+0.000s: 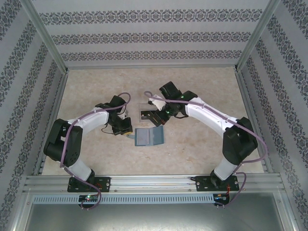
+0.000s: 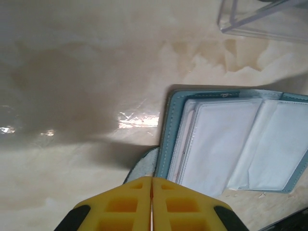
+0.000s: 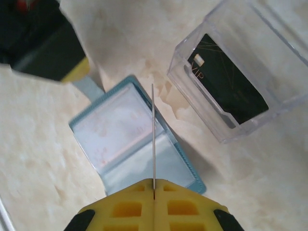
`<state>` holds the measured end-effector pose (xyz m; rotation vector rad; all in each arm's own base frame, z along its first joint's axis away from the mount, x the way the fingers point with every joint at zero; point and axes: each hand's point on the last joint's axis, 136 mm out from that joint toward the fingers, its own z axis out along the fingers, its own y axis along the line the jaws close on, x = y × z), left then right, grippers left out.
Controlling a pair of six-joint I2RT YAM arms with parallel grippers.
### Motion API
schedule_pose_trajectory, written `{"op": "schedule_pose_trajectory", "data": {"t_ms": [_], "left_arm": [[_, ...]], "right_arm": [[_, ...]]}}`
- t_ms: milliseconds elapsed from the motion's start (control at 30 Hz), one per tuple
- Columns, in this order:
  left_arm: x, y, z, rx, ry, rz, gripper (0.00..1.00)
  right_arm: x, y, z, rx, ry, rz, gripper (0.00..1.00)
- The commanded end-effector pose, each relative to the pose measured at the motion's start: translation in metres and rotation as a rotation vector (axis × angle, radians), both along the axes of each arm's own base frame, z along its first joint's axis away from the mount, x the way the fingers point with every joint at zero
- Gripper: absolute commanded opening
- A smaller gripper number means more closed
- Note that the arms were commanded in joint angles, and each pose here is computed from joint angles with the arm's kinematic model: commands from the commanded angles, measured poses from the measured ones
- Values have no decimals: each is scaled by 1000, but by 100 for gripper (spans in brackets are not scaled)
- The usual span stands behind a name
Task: Take the credit cards out of the card holder
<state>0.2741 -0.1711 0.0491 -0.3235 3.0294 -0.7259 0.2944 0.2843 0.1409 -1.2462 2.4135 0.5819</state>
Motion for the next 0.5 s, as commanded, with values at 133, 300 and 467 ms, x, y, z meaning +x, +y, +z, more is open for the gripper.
{"op": "schedule_pose_trajectory", "data": {"t_ms": [133, 300, 467], "left_arm": [[4, 5, 7, -77, -36, 32, 8], [1, 12, 2, -86, -31, 57, 8], [-1, 20, -1, -88, -26, 75, 8]], "right_arm": [[4, -7, -9, -203, -85, 373, 3], [17, -1, -8, -257, -106, 474, 3], [30, 6, -6, -287, -138, 553, 2]]}}
